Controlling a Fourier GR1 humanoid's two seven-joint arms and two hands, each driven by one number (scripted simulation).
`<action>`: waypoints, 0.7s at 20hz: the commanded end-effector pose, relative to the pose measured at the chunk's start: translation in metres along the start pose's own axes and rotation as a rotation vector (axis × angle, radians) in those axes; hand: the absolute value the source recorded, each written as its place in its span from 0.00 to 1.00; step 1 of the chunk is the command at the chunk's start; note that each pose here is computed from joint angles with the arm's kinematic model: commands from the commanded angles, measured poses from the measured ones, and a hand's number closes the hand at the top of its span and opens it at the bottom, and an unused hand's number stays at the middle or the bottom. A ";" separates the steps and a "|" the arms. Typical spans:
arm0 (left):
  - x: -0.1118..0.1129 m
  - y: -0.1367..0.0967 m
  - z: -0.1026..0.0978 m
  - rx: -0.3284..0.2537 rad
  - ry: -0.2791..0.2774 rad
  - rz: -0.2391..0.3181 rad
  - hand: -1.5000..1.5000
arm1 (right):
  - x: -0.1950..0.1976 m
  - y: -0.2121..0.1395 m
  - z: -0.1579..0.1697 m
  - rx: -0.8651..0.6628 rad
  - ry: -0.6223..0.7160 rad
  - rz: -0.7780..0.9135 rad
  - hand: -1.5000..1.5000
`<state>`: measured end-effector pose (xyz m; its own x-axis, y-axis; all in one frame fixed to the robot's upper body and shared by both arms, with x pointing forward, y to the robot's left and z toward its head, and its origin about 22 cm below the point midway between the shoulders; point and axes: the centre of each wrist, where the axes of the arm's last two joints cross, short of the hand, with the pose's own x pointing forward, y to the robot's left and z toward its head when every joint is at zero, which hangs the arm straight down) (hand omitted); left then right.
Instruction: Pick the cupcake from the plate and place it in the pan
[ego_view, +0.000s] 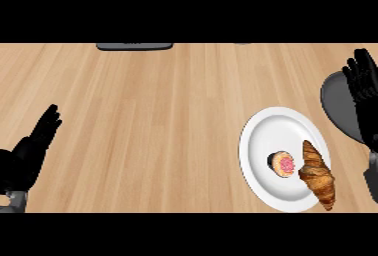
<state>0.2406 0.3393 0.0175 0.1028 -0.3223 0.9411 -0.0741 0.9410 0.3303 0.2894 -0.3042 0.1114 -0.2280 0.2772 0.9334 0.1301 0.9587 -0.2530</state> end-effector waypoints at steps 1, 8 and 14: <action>0.001 -0.023 -0.002 -0.026 -0.044 -0.031 0.50 | -0.019 -0.007 -0.007 -0.033 0.072 -0.063 0.00; 0.044 -0.047 -0.011 -0.194 -0.113 0.031 0.50 | -0.066 -0.081 0.035 0.007 0.346 0.579 1.00; 0.063 -0.062 -0.009 -0.237 -0.067 0.045 0.50 | -0.124 0.008 0.104 -0.376 0.358 0.144 0.00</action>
<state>0.2623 0.2672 0.0441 0.0276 -0.2874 0.9574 0.1320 0.9504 0.2815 0.2460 -0.3410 0.0000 0.1477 0.3577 0.9221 0.3925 0.8346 -0.3866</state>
